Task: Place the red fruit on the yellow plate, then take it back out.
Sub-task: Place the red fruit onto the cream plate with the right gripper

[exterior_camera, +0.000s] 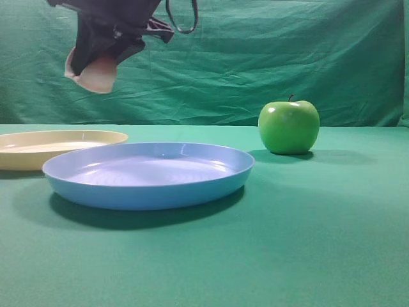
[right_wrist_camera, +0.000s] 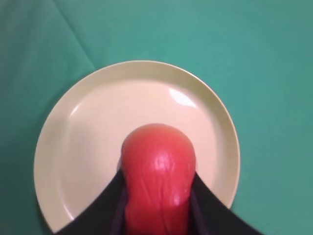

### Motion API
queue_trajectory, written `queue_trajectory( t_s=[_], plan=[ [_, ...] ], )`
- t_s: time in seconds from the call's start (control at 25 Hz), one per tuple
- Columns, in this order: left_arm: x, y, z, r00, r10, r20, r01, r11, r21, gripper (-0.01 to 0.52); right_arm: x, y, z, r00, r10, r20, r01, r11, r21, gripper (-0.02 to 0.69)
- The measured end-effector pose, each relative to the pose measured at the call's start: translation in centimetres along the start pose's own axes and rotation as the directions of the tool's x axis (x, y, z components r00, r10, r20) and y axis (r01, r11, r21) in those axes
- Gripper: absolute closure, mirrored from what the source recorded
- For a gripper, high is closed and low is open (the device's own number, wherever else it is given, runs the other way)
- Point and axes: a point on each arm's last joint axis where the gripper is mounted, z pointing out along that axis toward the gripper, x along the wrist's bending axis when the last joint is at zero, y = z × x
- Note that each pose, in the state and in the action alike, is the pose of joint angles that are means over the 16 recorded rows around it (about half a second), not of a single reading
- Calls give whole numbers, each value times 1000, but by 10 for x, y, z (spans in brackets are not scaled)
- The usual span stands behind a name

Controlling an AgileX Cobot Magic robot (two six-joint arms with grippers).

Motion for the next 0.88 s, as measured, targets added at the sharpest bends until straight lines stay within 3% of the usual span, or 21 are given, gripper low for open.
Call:
queue_trajectory(
  t_s=[0.32, 0.44, 0.6, 0.88],
  plan=[
    [0, 0, 0, 1000, 0, 0, 0, 1000, 0, 514, 6, -3, 9, 1000, -12, -8, 12, 1000, -4, 116],
    [0, 0, 0, 1000, 0, 0, 0, 1000, 0, 514, 7, 4, -2, 1000, -17, -18, 17, 1000, -3, 79],
    [0, 0, 0, 1000, 0, 0, 0, 1000, 0, 514, 10, 18, -31, 999, -16, -41, 16, 1000, 1, 159],
    [0, 0, 0, 1000, 0, 0, 0, 1000, 0, 514, 15, 46, -112, 998, 27, -60, -26, 1000, 17, 444]
  ],
)
